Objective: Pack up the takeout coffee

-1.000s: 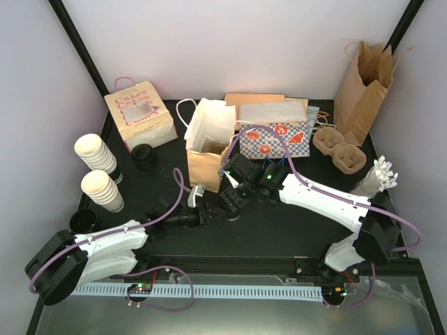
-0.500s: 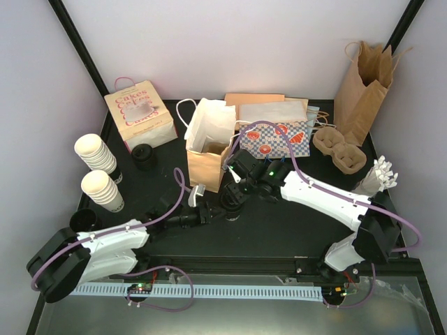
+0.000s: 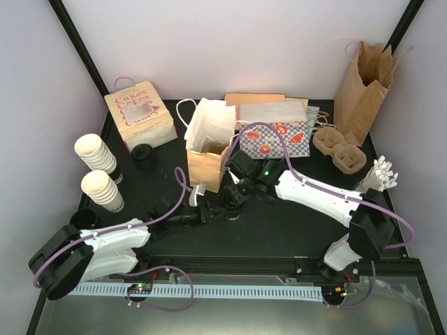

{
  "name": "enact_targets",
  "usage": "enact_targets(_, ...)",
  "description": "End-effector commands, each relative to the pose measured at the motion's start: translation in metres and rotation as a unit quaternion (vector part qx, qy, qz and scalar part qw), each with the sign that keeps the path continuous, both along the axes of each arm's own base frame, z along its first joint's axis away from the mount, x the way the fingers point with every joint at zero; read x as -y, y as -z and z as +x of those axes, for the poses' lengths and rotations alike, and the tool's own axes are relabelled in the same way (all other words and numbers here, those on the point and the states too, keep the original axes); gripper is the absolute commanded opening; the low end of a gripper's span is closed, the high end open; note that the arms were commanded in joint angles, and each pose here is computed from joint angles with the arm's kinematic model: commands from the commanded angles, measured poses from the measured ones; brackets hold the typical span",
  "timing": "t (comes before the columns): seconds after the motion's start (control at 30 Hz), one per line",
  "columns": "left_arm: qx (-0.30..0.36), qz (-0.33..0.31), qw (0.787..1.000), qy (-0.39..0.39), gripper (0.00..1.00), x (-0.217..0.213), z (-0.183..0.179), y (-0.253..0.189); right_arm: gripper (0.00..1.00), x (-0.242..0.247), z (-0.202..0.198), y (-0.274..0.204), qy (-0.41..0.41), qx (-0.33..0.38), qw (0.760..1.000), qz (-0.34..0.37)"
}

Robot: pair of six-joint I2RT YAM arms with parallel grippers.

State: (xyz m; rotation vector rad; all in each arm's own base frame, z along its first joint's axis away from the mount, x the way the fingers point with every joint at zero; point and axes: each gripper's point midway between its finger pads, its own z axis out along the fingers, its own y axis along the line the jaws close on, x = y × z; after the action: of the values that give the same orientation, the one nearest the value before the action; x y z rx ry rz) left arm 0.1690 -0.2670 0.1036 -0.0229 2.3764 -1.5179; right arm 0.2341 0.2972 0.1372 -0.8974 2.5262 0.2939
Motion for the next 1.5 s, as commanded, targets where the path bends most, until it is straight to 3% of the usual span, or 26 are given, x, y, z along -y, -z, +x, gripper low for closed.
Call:
enact_targets(0.0,0.009,-0.005,1.0,-0.007,0.41,0.005,0.008,-0.007,0.56,0.002,0.001,0.009,0.002,-0.005,1.0,-0.006)
enact_targets(0.67,-0.068,0.084,0.993,-0.038,0.27,-0.012,0.005,0.043,0.56,0.004,-0.017,0.026,-0.008,-0.037,0.999,0.011)
enact_targets(1.0,-0.122,0.083,0.988,-0.042,0.14,-0.009,-0.001,0.063,0.56,0.007,-0.023,0.031,-0.014,-0.044,0.999,0.014)
enact_targets(1.47,-0.073,0.048,0.996,-0.028,0.18,-0.002,0.005,0.028,0.56,0.013,-0.016,0.024,0.007,-0.022,1.0,0.008)
